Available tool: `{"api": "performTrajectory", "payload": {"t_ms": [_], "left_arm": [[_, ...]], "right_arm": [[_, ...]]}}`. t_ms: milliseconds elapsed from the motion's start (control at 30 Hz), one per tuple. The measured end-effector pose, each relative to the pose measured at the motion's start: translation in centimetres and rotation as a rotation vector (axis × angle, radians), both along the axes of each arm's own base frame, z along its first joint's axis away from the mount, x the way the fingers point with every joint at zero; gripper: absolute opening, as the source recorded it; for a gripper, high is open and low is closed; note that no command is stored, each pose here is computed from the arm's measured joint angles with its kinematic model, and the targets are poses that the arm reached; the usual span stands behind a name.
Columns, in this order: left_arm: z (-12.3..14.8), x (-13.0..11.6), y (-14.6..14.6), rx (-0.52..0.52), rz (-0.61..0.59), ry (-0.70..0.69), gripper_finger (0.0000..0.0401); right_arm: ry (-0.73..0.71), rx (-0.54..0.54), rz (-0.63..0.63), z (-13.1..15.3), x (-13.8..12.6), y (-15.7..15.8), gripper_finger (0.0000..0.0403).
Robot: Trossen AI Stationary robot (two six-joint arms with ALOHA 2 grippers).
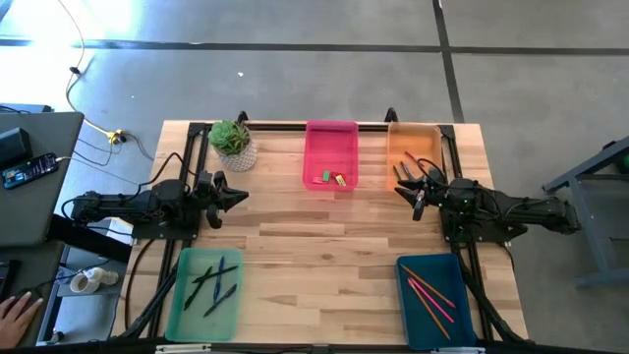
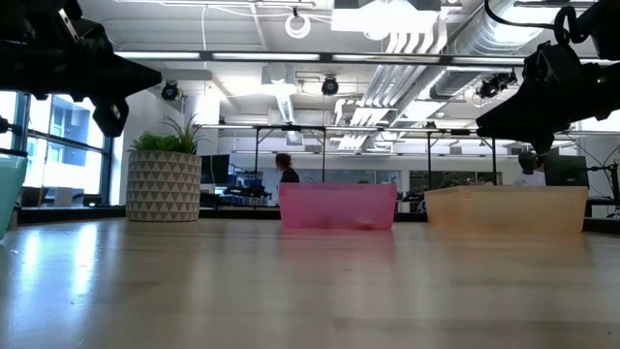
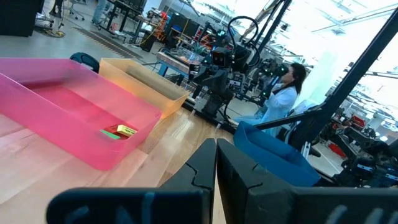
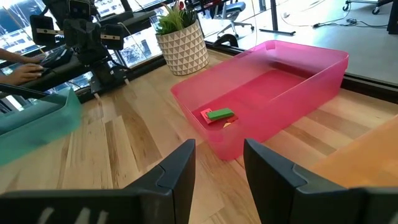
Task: Sort crayons/erasers/pens/pencils in bins
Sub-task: Return to Home Position
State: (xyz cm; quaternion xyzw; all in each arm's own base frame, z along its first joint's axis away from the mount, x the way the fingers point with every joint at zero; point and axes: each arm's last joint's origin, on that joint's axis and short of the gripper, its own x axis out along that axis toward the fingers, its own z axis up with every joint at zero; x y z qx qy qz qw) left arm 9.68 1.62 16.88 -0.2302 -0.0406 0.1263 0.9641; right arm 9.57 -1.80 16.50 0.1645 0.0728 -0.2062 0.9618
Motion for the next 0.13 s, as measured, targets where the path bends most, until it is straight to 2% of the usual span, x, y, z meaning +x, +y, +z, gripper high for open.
{"api": "performTrajectory", "payload": {"t_ms": [133], "left_arm": [[0.01, 0.0, 0.0, 0.0, 0.0, 0.0, 0.0003]], "right_arm": [[0.0, 0.0, 0.0, 0.0, 0.0, 0.0, 0.0128]]}}
